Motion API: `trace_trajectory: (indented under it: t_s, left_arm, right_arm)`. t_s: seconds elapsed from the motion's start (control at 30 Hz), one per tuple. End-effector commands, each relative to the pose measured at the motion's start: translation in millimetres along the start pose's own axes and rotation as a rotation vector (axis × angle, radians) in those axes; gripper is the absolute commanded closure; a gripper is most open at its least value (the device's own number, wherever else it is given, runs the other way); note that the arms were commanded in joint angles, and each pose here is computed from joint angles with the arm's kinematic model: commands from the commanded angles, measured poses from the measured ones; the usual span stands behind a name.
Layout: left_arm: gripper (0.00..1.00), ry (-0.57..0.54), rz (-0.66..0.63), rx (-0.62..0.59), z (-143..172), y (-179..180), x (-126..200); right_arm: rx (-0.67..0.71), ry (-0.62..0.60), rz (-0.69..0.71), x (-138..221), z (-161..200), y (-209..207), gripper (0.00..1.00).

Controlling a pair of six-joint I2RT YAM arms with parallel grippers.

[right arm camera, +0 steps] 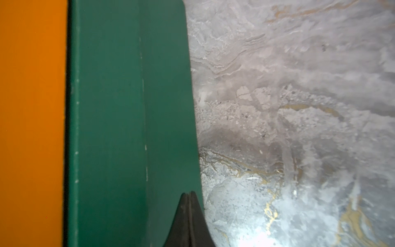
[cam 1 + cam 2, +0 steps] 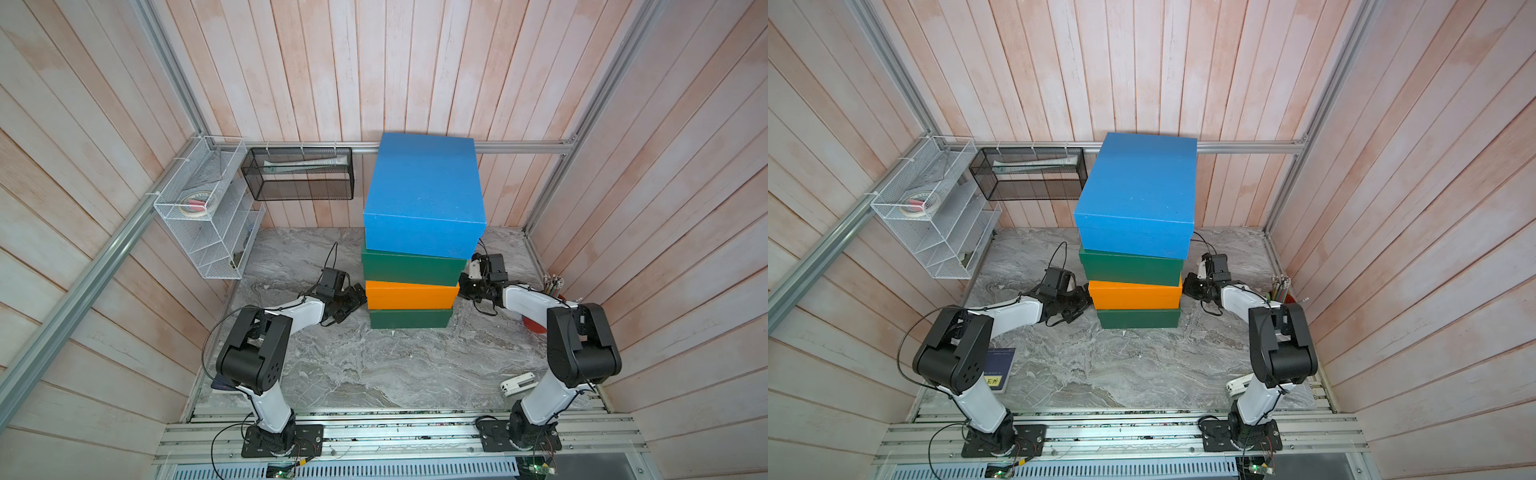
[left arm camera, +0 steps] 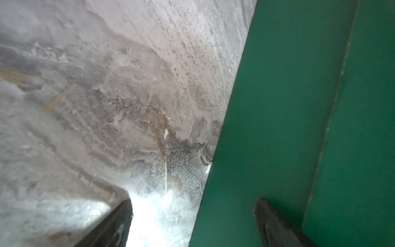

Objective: Stack the shoeboxes
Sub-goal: Move the shoeboxes to the center of the board, then adjust the shoebox.

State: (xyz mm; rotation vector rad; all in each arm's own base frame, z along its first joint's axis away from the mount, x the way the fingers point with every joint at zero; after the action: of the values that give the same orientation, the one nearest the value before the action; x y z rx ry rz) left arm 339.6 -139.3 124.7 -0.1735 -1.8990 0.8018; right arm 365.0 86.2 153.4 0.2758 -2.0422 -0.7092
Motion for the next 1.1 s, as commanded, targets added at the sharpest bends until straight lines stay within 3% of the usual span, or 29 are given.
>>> trace_trajectory:
  t_s: [0.0,0.2,0.47,0.7,1.07]
  left_arm:
    - [0.07,-0.008,-0.050,-0.017,-8.8,5.3,8.0]
    - [0.07,-0.084,-0.048,0.013,-43.3,12.1,32.8]
    - [0.07,-0.268,0.061,-0.049,-76.8,-41.7,113.0]
    - [0.06,-0.405,0.175,-0.093,-53.1,-77.3,179.2]
    - [0.06,-0.316,0.210,-0.086,-5.5,-85.9,180.3]
  right_arm:
    - [-0.042,-0.013,0.038,2.3,-13.5,-6.6,0.94]
    - [-0.046,-0.077,0.049,16.3,-34.6,-4.8,0.93]
    - [0.013,-0.262,0.026,75.3,-64.4,27.9,0.93]
    - [0.073,-0.338,-0.038,122.6,-61.3,61.5,0.90]
    - [0.160,-0.307,-0.100,138.3,-33.0,102.2,0.90]
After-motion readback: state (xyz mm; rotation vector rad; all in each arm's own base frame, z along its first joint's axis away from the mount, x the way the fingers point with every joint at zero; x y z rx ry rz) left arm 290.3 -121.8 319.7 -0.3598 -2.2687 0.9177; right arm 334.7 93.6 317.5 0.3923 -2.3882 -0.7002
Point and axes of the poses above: each gripper's point midway between its finger pads, its own x axis back along the fingers, its own y axis along the line the jaws close on, z = x × y, the point moved 10 cm from there along x, back along the fingers, and after that the axes turned 2 degrees about -x, right-handed, at the moved point
